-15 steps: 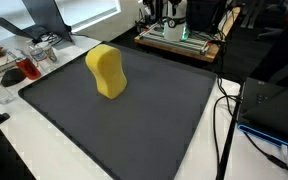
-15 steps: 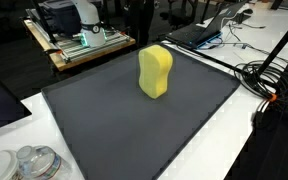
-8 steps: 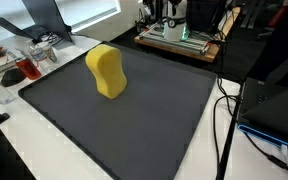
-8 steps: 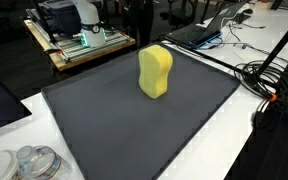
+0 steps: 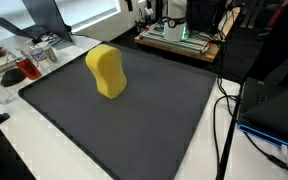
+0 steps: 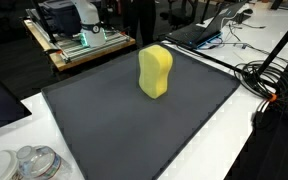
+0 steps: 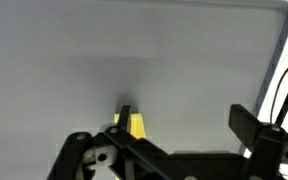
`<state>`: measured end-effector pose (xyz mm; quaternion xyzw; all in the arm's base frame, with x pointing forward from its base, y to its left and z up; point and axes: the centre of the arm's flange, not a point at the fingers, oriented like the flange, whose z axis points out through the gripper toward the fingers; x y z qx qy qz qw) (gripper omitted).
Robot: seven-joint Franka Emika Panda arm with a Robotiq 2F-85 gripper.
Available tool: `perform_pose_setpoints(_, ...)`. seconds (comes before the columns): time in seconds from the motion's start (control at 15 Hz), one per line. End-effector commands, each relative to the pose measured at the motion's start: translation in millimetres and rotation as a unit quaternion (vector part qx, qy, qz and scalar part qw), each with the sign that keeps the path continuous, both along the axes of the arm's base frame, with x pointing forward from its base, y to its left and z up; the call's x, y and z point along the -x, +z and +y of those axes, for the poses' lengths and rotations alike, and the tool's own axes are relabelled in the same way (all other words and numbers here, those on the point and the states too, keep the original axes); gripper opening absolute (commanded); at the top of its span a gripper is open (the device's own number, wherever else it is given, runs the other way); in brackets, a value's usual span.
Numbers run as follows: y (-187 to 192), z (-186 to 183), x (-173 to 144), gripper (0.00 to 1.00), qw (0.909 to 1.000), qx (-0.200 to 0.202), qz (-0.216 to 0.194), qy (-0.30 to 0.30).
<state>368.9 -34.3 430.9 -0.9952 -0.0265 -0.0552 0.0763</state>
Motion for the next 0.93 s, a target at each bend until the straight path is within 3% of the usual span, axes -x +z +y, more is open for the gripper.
perform_pose_setpoints(0.0,-9,-56,42,1.0,0.9953,-0.055,-0.073,-0.034)
perform_pose_setpoints(0.47,-72,-137,41,1.0,0.9683,-0.209,-0.101,-0.092)
perform_pose_setpoints(0.87,-133,-170,37,1.0,0.9527,-0.267,-0.098,-0.108)
